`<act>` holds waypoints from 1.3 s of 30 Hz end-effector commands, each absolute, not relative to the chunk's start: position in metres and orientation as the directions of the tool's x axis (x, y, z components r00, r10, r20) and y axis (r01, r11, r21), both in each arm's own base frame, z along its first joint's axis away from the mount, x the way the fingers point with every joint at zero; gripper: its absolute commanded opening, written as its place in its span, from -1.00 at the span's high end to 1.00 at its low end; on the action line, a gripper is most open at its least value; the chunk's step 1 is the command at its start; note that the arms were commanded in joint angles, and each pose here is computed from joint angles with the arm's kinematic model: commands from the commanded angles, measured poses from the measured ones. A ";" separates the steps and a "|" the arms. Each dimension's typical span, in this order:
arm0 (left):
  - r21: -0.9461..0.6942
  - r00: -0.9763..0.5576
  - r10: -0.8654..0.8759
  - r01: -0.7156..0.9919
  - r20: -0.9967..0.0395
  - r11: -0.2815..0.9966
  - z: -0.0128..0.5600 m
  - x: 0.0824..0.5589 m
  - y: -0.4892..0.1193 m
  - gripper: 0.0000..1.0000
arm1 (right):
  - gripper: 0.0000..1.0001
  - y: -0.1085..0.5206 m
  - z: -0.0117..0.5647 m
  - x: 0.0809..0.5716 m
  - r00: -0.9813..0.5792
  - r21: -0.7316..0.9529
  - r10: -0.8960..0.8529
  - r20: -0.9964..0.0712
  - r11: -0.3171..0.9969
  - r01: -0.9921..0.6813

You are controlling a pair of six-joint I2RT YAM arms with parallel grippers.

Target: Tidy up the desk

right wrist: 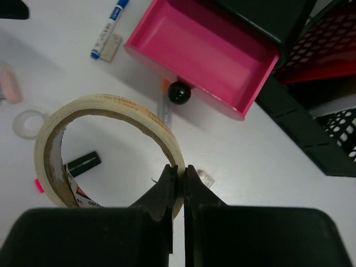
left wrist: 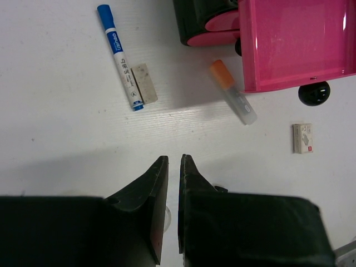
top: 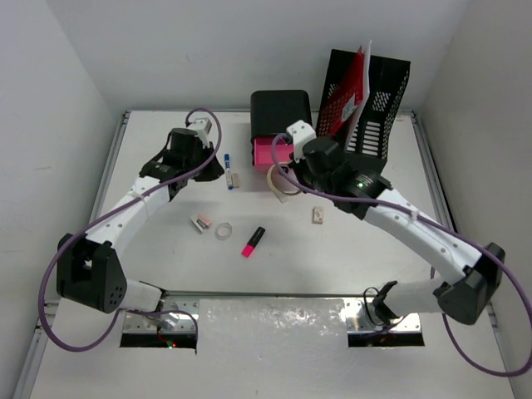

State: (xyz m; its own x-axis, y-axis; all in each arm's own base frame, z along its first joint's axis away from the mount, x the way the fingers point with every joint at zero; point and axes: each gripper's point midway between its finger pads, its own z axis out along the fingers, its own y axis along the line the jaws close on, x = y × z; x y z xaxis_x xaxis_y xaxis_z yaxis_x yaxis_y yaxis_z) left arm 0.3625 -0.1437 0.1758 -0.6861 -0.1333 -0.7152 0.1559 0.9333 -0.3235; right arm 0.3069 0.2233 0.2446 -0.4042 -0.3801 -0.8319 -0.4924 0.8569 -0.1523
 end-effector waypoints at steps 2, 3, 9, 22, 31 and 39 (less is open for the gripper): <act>-0.340 -0.633 -0.160 0.173 -0.757 0.924 0.200 0.365 -0.143 0.85 | 1.00 0.230 0.265 0.353 -0.273 -0.327 -0.464 -0.843 0.844 -0.425; -0.341 -0.635 -0.162 0.171 -0.756 0.924 0.199 0.364 -0.142 0.85 | 1.00 0.233 0.270 0.362 -0.235 -0.360 -0.480 -0.845 0.836 -0.414; -0.340 -0.636 -0.160 0.172 -0.755 0.925 0.199 0.360 -0.141 0.85 | 1.00 0.234 0.283 0.415 -0.150 -0.417 -0.473 -0.868 0.860 -0.294; -0.317 -0.639 -0.150 0.154 -0.755 0.936 0.191 0.355 -0.135 0.86 | 1.00 0.233 0.270 0.476 -0.099 -0.454 -0.475 -0.874 0.872 -0.182; -0.311 -0.641 -0.148 0.149 -0.753 0.938 0.185 0.355 -0.134 0.86 | 1.00 0.232 0.231 0.473 -0.165 -0.430 -0.470 -0.867 0.874 -0.225; -0.311 -0.647 -0.147 0.145 -0.748 0.939 0.181 0.354 -0.133 0.86 | 0.96 0.232 0.203 0.468 -0.215 -0.436 -0.493 -0.843 0.860 -0.265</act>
